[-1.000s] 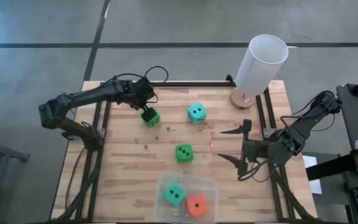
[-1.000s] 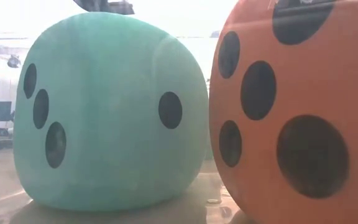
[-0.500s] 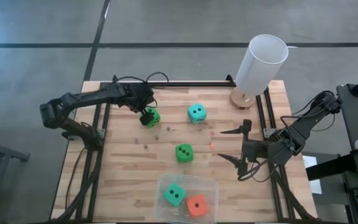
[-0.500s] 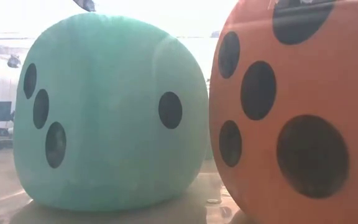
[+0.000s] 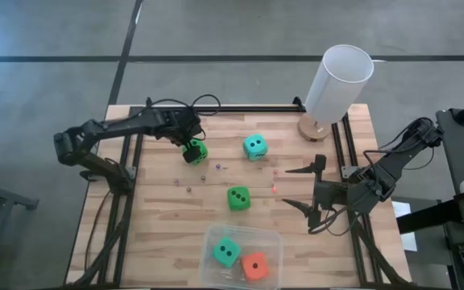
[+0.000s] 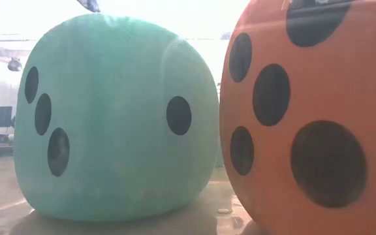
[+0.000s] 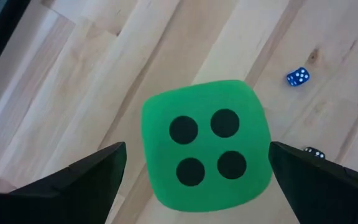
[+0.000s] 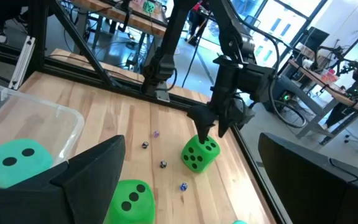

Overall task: Pick & Place Dice
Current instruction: Put the top large green dice into the transparent bin

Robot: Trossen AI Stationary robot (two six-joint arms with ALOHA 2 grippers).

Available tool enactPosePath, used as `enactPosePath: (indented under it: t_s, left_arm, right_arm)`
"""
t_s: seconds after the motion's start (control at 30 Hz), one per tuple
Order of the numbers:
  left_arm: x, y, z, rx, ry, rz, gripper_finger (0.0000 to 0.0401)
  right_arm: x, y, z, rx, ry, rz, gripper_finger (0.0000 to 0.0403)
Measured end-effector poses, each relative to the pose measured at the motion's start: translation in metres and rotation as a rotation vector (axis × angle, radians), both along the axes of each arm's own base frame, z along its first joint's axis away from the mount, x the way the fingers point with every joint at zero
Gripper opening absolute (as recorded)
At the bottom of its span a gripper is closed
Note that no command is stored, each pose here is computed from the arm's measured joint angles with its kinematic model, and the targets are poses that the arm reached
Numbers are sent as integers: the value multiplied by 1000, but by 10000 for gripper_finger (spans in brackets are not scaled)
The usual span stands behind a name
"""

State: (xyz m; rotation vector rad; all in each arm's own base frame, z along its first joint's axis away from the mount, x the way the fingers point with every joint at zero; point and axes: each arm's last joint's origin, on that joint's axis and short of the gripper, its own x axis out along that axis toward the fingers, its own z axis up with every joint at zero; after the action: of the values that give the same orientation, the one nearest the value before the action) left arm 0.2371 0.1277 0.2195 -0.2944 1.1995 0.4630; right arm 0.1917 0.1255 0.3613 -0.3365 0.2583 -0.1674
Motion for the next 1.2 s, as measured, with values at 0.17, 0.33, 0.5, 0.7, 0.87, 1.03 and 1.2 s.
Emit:
enactPosePath:
  t_s: [0.17, 0.33, 0.5, 0.7, 0.87, 1.03, 1.2]
  left_arm:
    - [0, 0, -6, 12, -19, 1, 400]
    - [-1, -1, -11, 7, -15, 8, 400]
    - [-2, -1, -15, 5, -24, 11, 400]
    - [-2, -1, -12, -3, -23, 8, 400]
    - [1, -2, -2, 19, -5, 4, 400]
    - [2, -6, -6, 14, 10, -6, 400]
    - [1, -6, -13, 14, 2, -1, 400]
  right_arm:
    - [0, 0, 0, 0, 0, 0, 366]
    - [0, 0, 0, 0, 0, 0, 366]
    - [0, 0, 0, 0, 0, 0, 366]
    - [0, 0, 0, 0, 0, 0, 366]
    - [0, 0, 0, 0, 0, 0, 366]
    - [0, 0, 0, 0, 0, 0, 366]
    - [0, 0, 0, 0, 0, 0, 366]
